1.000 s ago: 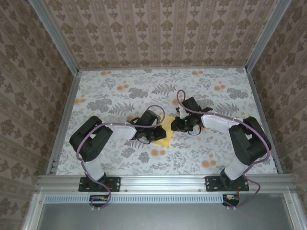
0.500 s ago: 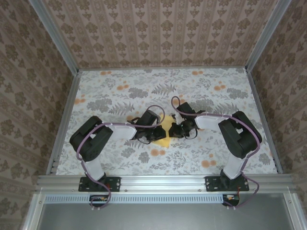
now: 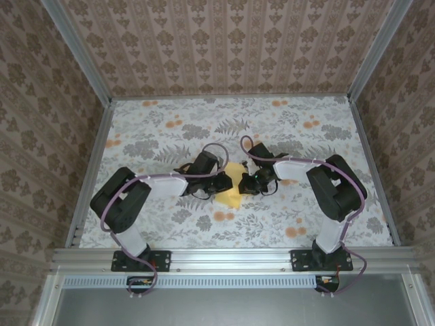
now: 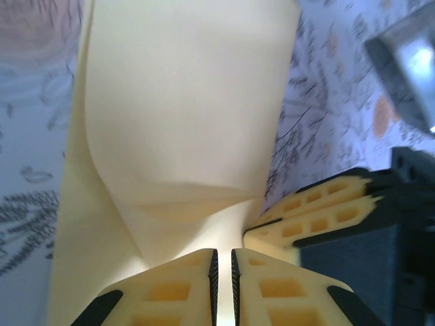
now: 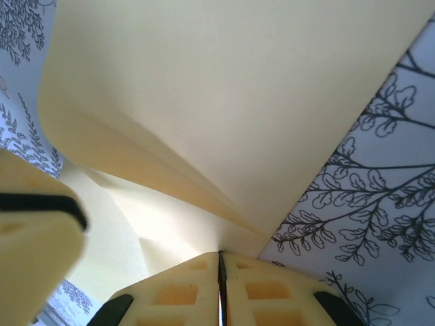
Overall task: Fold a paper plane with a square sheet of paper (pick it up from the middle)
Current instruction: Fold the triangle a second time at the center of the table.
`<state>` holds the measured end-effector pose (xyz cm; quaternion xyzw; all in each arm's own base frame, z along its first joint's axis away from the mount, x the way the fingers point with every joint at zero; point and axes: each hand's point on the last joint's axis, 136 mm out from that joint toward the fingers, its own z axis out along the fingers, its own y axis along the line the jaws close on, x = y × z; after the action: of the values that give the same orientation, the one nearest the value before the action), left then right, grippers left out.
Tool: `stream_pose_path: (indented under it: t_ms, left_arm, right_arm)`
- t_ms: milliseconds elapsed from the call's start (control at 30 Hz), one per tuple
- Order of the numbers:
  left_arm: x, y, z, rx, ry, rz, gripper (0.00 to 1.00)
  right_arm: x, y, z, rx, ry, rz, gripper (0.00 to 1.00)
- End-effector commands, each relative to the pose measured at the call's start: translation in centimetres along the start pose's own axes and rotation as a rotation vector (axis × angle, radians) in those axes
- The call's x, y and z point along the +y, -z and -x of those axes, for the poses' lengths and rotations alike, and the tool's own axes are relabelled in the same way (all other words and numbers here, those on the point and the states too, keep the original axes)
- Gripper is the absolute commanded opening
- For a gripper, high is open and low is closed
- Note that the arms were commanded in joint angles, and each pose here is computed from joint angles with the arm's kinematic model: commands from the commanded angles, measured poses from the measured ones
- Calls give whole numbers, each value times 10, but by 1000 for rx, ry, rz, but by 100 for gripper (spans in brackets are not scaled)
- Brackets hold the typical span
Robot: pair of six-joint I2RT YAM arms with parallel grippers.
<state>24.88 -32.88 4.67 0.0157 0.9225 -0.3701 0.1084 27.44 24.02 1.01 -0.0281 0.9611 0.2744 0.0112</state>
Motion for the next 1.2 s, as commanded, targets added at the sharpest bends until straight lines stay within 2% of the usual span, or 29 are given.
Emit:
stream_pose_path:
  t_ms: [0,367,567,667,867,1167]
  left_arm:
    - [3,2,6,-17,-22,7,17]
    - [15,-15,-4,58,11,36,18]
    - [42,-14,-3,47,64,137,18]
    - [53,-13,-2,31,104,144,19]
    - [62,-2,10,-2,112,166,24]
    - [60,14,41,-57,47,160,28]
  right_arm:
    - [-39,-14,-14,57,-31,-162,10]
    - [-47,-17,-16,74,-38,-195,10]
    - [-58,-18,-19,89,-36,-250,10]
    - [-68,-18,-23,96,-29,-298,10]
    - [-79,-17,-27,110,-18,-348,9]
    - [-80,-16,-27,108,-16,-354,9]
